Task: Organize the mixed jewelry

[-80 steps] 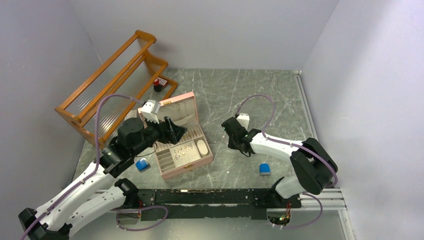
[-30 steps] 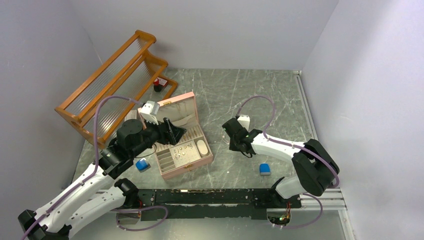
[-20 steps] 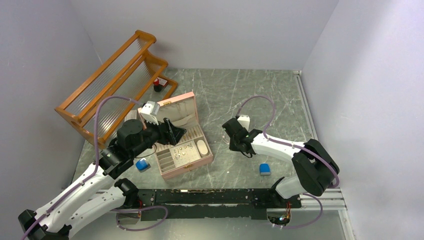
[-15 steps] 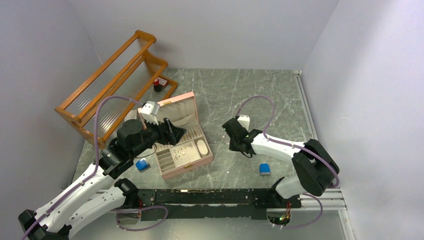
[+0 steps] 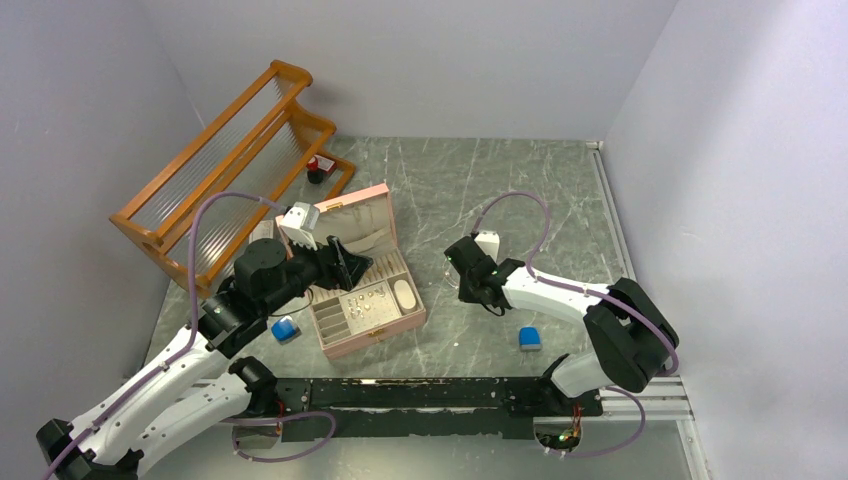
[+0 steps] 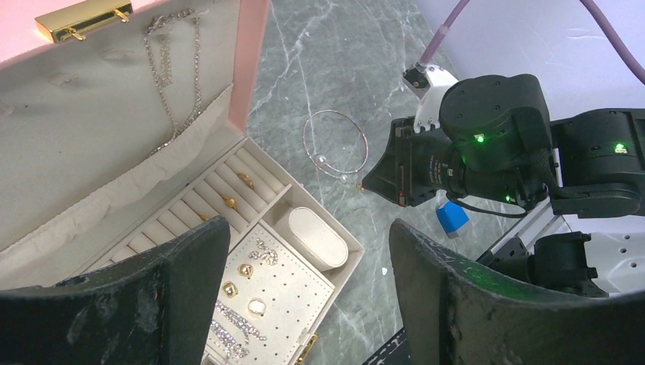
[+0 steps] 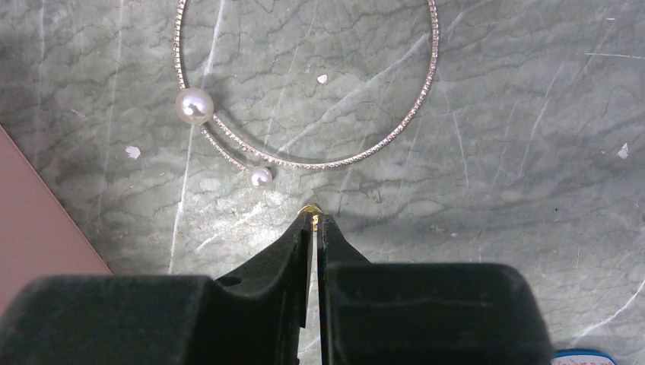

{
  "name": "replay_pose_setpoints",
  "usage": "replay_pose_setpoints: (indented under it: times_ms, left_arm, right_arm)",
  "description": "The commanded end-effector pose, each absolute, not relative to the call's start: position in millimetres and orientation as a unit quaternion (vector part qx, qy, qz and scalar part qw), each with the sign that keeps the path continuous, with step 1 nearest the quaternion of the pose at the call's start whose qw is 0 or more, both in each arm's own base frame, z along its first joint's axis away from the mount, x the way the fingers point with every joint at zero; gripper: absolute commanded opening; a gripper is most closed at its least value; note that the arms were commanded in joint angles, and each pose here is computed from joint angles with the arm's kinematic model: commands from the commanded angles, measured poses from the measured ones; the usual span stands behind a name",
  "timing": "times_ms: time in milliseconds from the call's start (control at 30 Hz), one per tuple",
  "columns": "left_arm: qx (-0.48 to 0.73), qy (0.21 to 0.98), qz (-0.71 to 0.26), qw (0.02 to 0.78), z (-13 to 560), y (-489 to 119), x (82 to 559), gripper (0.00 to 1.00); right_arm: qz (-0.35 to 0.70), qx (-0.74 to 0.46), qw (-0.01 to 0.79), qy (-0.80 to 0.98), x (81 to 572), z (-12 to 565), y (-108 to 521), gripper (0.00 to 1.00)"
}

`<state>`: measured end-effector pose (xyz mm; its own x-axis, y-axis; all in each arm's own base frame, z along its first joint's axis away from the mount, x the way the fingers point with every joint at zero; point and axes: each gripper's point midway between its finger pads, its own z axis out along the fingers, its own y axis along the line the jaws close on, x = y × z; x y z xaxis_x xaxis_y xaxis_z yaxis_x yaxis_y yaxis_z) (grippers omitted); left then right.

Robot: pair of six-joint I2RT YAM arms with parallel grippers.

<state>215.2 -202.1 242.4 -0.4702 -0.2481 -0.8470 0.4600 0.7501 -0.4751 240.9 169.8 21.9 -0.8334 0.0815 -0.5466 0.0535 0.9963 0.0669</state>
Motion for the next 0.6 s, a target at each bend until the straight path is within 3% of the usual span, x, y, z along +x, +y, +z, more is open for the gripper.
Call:
replay_pose_setpoints:
  times_ms: [0, 100, 267, 567]
  left_arm:
    - [0.070, 0.778, -0.349, 0.518, 245, -202, 217, 0.81]
    - [0.070, 0.778, -0.349, 0.518, 246, -202, 217, 0.81]
    - [0.069, 0.777, -0.350, 0.518, 246, -202, 217, 0.81]
    - [0.056, 0.780, -0.359, 0.509, 245, -204, 216, 0.84]
  right_arm:
    - [0.021, 0.040, 0.284, 0.958, 239, 20, 166, 0.11]
    - [0.023, 0.040, 0.282, 0.958, 238, 19, 167, 0.10]
    - [0.024, 0.042, 0.286, 0.957, 238, 22, 166, 0.01]
    - [0.081, 0.048, 0.319, 0.943, 244, 43, 180, 0.00]
